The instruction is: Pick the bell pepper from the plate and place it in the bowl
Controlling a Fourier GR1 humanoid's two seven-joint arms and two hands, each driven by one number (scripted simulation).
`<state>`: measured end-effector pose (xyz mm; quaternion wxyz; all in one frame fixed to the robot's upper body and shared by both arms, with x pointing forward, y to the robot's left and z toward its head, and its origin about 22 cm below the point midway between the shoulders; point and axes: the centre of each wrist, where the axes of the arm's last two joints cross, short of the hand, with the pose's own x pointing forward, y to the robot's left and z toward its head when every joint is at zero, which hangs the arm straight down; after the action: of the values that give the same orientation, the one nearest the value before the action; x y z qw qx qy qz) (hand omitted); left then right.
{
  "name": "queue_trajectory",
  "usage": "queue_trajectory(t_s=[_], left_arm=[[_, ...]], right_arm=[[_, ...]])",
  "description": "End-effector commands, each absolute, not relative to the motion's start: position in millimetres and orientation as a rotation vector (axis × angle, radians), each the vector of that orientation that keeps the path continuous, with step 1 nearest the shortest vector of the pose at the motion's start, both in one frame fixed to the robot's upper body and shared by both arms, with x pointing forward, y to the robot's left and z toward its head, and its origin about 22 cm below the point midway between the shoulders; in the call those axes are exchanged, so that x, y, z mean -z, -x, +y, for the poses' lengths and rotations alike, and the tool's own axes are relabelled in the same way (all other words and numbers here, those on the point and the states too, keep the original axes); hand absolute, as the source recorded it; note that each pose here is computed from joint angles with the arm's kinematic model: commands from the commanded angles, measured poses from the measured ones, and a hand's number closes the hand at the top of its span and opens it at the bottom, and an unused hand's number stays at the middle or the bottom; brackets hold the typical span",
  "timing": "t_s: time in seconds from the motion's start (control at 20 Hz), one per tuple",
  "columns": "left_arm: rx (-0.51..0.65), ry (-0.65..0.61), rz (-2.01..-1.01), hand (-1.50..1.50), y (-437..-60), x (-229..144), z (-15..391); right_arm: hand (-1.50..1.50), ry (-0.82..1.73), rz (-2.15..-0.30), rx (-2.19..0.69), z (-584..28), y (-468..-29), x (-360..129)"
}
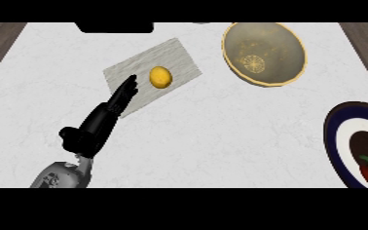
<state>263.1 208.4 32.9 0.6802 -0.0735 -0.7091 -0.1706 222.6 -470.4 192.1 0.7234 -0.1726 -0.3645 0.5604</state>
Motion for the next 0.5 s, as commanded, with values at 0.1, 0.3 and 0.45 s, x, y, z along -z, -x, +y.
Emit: queue_trajectory(t_s=[0.1,0.3,0.45], left_arm=[[0.394,0.151,-1.594,0.0,-266.2,-33.1,203.0],[0.377,0.177,-1.593,0.0,-267.2,-17.5,208.2],[0.359,0.147,-1.588,0.0,-282.6,-31.2,212.5]], right_arm=[[-1.5,0.369,-0.701,-1.283,-450.7,-223.8,-200.0],[-1.5,0.395,-0.747,-1.277,-434.0,-223.2,-164.7],[-1.5,0.412,-0.75,-1.29,-434.0,-211.7,-183.3]])
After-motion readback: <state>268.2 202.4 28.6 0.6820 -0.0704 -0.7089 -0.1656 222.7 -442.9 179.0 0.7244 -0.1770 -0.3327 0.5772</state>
